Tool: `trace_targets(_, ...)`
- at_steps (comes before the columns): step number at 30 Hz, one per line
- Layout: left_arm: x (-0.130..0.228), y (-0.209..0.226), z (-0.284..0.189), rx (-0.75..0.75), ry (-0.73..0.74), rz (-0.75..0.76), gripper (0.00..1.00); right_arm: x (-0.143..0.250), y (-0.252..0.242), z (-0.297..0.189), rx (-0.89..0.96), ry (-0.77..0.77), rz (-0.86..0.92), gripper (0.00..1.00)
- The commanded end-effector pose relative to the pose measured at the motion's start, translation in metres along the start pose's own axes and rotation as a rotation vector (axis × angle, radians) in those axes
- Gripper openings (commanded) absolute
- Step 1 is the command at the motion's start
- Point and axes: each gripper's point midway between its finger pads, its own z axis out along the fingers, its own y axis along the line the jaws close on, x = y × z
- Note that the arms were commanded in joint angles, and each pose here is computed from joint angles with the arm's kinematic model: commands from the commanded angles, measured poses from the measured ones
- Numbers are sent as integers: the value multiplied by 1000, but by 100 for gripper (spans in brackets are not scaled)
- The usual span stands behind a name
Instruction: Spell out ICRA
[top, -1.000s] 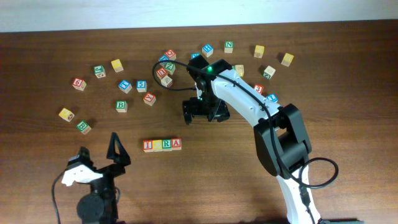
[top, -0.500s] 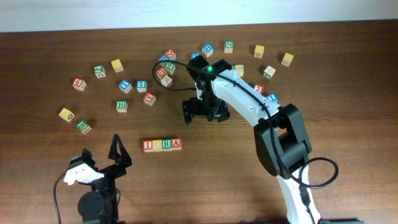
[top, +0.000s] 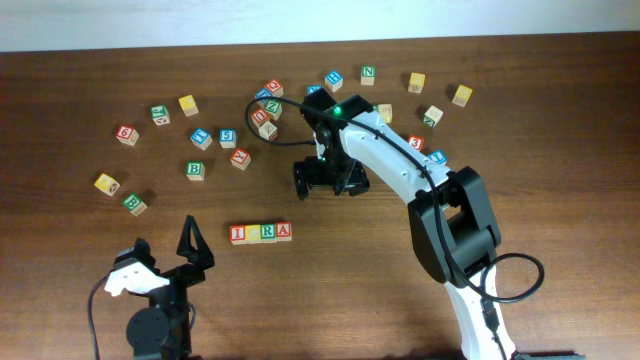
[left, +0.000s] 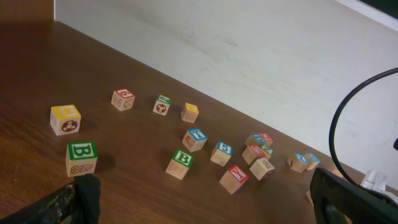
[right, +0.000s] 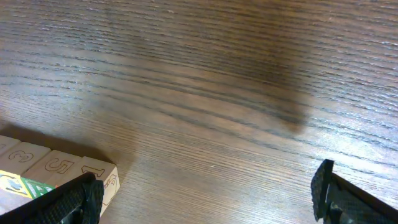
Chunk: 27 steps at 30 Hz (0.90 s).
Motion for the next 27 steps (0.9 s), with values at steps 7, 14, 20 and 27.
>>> trace_targets(7,1,-1,0,9,4,3,99,-3,1,3,4,-3,-13,98)
trace_targets(14,3,-1,0,7,10,271,99,-3,1,3,4,-3,-13,98)
trace_targets(20,7,1,1,3,28,353,99,-3,1,3,4,-3,-13,98)
trace_targets(27,7,1,1,2,30,354,99,-3,1,3,4,-2,-12,98)
